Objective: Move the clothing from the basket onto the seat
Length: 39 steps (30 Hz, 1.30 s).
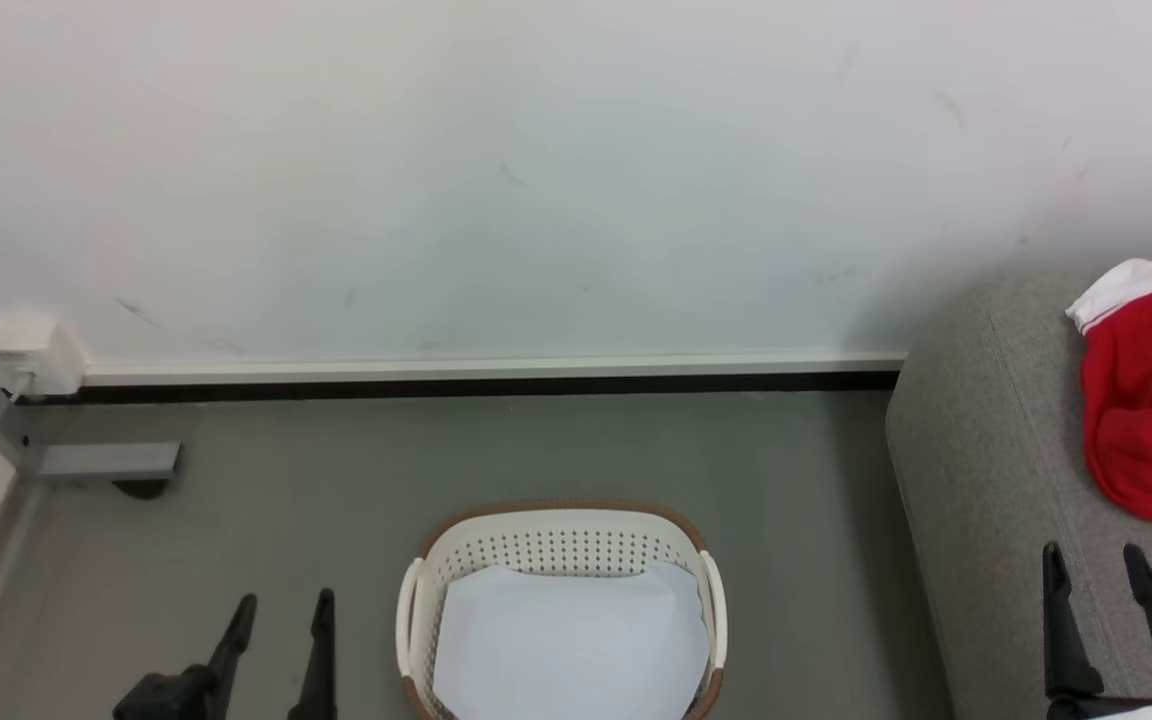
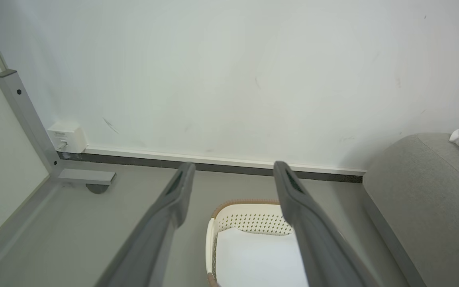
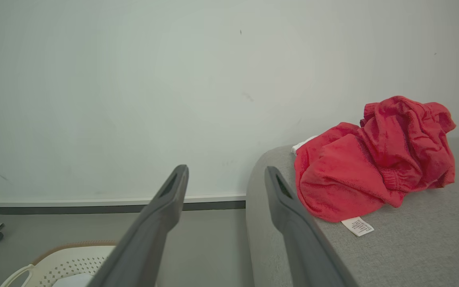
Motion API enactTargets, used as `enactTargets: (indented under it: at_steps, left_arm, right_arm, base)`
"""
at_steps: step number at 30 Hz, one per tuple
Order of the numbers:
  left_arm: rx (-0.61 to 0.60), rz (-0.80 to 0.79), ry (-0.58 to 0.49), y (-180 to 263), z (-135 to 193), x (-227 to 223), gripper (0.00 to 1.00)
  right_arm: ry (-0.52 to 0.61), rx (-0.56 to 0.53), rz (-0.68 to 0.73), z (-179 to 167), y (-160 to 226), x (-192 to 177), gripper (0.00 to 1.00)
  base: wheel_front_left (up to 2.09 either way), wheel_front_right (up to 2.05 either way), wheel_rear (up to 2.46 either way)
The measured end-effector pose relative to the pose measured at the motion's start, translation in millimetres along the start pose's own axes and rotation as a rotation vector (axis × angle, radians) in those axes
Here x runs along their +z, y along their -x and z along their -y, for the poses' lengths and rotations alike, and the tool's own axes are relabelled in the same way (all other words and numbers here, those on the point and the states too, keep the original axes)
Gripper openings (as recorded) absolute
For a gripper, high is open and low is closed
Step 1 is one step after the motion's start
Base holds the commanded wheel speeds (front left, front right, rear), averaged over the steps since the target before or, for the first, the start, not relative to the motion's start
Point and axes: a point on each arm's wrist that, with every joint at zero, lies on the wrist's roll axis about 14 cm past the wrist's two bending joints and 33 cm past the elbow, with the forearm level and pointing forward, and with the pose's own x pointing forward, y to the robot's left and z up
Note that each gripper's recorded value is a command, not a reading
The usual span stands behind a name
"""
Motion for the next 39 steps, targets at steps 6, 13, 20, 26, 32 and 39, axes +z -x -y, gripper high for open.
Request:
enactTargets:
  at_steps: [6, 13, 20, 26, 32, 39]
  left_arm:
    - [0.042, 0.028, 0.003, 21.6, -8.4, 5.1, 1.00]
    - [0.047, 0.046, -0.002, 28.8, -11.3, 8.2, 1.00]
    - [0.029, 0.038, -0.017, 28.2, -7.1, 4.5, 0.00]
    - [0.049, -0.027, 0.031, 33.6, -8.9, -14.0, 0.00]
    - [0.077, -0.047, 0.154, 31.8, -13.0, -16.3, 0.00]
    - [0.102, -0.058, 0.262, 29.6, -17.1, -16.9, 0.00]
  right_arm:
    - [0.002, 0.048, -0.055, -20.4, 21.7, -20.2, 1.00]
    - [-0.002, 0.058, -0.084, -24.5, 33.6, -30.7, 1.00]
    - [-0.022, 0.063, -0.112, -27.9, 39.3, -39.3, 0.00]
    - [-0.071, 0.042, -0.166, -27.3, 44.3, -53.3, 0.00]
    - [-0.179, 0.006, -0.175, -23.0, 42.4, -53.3, 0.00]
    - [-0.280, -0.022, -0.176, -20.1, 40.0, -51.8, 0.00]
  base:
    - [0.00, 0.00, 0.00]
    - [0.00, 0.00, 0.00]
    - [0.00, 0.00, 0.00]
    - [0.00, 0.00, 0.00]
    - [0.00, 0.00, 0.00]
    - [0.00, 0.00, 0.00]
